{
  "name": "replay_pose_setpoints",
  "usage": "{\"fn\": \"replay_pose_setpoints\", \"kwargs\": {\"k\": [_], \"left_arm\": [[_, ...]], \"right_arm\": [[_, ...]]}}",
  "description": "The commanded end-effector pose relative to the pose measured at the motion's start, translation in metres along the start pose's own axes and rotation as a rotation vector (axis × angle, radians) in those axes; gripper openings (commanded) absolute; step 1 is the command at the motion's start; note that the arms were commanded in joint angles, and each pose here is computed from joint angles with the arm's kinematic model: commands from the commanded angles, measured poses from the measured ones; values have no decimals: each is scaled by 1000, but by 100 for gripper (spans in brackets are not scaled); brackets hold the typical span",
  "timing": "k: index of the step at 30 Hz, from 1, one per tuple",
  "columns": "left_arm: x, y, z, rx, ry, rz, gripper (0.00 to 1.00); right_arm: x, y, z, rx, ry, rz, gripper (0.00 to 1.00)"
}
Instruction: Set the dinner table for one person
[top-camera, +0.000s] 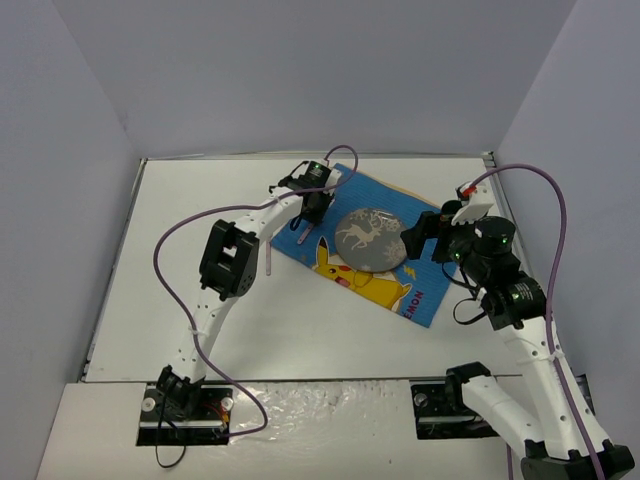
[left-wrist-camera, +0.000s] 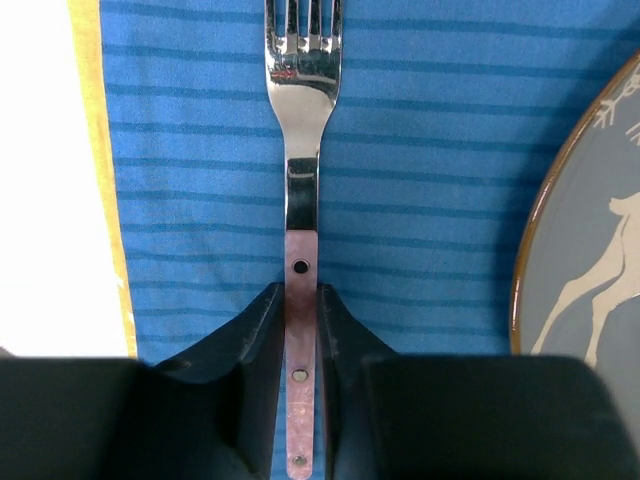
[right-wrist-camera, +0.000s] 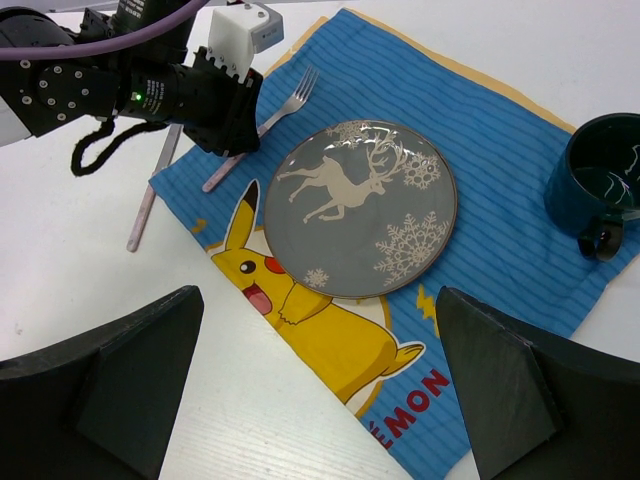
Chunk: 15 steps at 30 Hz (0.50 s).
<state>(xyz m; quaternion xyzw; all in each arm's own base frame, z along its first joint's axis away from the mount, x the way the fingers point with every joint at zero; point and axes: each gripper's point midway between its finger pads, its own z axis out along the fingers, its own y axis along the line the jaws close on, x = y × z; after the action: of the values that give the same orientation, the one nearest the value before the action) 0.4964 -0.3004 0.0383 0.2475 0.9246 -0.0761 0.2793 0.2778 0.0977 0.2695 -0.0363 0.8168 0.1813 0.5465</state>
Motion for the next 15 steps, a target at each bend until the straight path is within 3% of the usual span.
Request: {"fn": "replay_pose_setpoints", "kwargs": {"k": [1, 4, 7, 11, 15], "left_arm": [[-35, 1, -29, -26, -91, -19, 32], [-45, 5, -48, -50, -121, -41, 46], [-62, 8, -83, -73, -179, -68, 52], [-71, 25, -135, -152, -245, -146, 55], [-48, 48, -155, -201, -227, -261, 55]], "right_arm": [[-24, 7, -5, -15, -77, -13, 99], [-25, 7, -6, -16, -79, -21, 99], [-26, 8, -7, -20, -79, -33, 99], [-24, 8, -7, -24, -77, -42, 99], [-21, 9, -7, -36, -68, -44, 99]]}}
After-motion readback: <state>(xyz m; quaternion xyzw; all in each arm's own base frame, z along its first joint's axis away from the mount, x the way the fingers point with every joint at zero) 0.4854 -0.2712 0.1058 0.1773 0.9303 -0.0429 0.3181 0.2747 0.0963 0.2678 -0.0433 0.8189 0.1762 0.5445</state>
